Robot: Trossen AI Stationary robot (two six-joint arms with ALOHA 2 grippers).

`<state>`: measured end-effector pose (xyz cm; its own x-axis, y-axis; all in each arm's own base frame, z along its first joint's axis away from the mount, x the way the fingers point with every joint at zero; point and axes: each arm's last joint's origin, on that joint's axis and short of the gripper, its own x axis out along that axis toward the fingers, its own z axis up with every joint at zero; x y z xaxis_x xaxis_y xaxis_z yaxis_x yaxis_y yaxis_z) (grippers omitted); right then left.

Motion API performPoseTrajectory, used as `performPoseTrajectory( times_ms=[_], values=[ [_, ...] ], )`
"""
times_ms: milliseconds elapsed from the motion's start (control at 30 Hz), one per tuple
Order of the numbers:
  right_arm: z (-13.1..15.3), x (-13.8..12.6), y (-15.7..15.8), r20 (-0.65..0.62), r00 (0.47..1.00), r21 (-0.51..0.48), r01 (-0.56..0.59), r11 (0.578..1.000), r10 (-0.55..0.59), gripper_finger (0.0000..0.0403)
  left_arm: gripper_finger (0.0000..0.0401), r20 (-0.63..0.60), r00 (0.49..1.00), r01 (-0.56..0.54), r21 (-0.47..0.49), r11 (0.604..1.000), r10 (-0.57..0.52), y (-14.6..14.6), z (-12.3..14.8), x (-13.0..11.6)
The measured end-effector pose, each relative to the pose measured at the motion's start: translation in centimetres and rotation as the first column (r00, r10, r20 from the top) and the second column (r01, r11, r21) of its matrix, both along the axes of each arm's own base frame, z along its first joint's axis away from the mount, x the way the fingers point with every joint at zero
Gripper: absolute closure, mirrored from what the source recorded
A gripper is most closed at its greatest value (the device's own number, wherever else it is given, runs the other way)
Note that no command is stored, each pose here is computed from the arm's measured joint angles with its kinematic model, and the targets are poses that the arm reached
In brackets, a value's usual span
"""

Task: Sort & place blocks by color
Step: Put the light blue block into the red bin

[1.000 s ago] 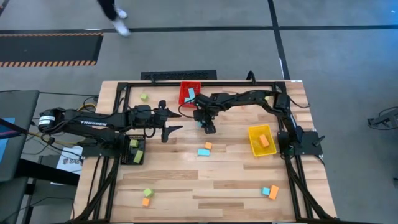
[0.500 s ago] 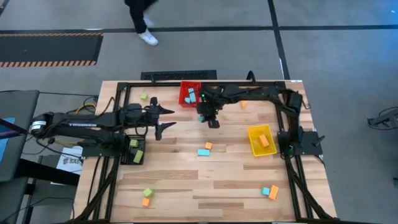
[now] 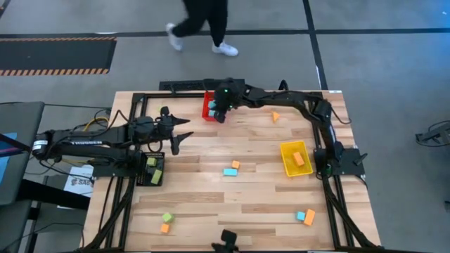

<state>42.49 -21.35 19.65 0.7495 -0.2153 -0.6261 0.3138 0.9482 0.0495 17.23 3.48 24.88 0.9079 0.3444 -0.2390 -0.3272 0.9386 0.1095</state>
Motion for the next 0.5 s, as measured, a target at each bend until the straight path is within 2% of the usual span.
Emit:
performPoseTrajectory(
  times_ms=[100, 267, 367, 500],
  values=[
    [-0.6, 0.7, -0.8, 0.007, 0.998, 0.024, 0.057, 0.998, -0.057, 0.0291, 0.0175, -0.002, 1.000, 0.001, 0.000, 1.000, -0.001, 0.0, 0.0, 0.0],
    [-1.7, 1.4, -1.5, -0.007, 0.997, 0.059, 0.080, 0.995, -0.080, 0.0284, 0.0175, -0.013, 1.000, 0.000, -0.001, 1.000, -0.001, 0.0, -0.1, 0.0],
    [-1.9, 1.7, -1.7, -0.007, 0.997, 0.057, 0.078, 0.995, -0.078, 0.0257, 0.0175, -0.024, 1.000, 0.001, -0.002, 1.000, -0.001, 0.0, -0.2, 0.0],
    [-1.9, 1.6, -1.7, -0.012, 0.997, 0.058, 0.079, 0.995, -0.078, 0.0198, 0.0175, -0.028, 1.000, 0.002, 0.004, 1.000, -0.002, 0.0, -0.2, -0.1]
  ],
)
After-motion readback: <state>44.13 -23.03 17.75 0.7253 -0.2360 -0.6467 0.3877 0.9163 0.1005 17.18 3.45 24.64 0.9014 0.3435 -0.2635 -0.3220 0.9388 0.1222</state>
